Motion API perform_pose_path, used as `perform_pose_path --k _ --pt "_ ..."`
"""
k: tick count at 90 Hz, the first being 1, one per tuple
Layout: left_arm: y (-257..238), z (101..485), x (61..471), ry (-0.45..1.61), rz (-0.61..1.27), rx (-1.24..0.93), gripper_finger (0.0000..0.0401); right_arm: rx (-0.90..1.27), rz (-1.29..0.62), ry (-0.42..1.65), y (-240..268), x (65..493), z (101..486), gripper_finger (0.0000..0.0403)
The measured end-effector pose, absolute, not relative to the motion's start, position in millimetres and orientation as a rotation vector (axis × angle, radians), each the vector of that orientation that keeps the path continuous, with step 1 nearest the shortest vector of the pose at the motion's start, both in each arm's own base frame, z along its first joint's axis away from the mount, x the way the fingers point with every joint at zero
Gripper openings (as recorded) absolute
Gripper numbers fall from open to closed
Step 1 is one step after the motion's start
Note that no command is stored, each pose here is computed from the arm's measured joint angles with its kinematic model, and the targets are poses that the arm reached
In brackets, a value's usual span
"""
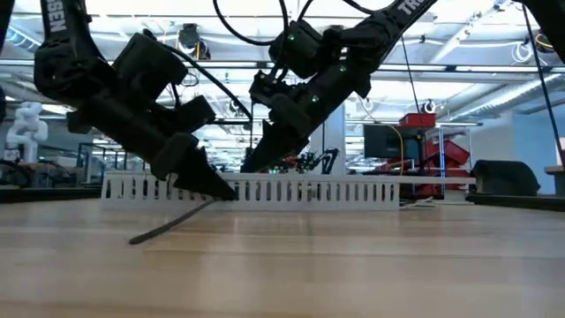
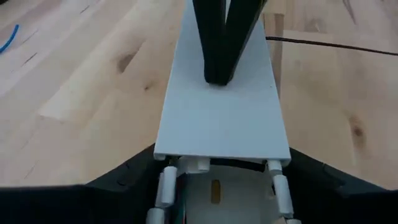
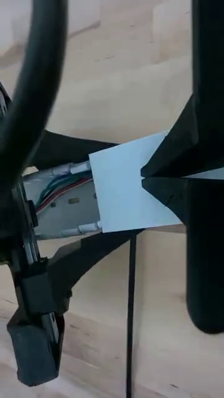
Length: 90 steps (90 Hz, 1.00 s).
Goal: Ziptie cables
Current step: Close the cable duct
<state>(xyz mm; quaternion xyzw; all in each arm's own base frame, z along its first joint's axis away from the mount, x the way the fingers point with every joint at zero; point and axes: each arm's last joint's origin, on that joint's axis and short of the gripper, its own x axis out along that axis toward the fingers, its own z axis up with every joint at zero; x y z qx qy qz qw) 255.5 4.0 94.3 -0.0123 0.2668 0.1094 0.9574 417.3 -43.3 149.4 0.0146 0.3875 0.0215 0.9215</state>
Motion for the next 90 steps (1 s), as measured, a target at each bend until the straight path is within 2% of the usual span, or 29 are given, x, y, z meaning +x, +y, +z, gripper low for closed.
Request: perform_pose_path --k 17,57,79,90 --pt "4 96 256 0.525 0.223 -0.030 0.0285 0.022 0.030 0.770 -41 420 150 0.0000" --pt "4 98 257 0.521 0.162 -0.058 0.0291 -0.033 0.006 0.735 -29 411 182 0.0000" --pt "11 95 255 0.567 0.161 -0.151 0.0360 -0.034 0.005 0.732 -29 410 186 0.0000" --pt "11 98 256 0.568 0.162 -0.152 0.0374 -0.025 0.003 0.759 -29 408 184 0.0000"
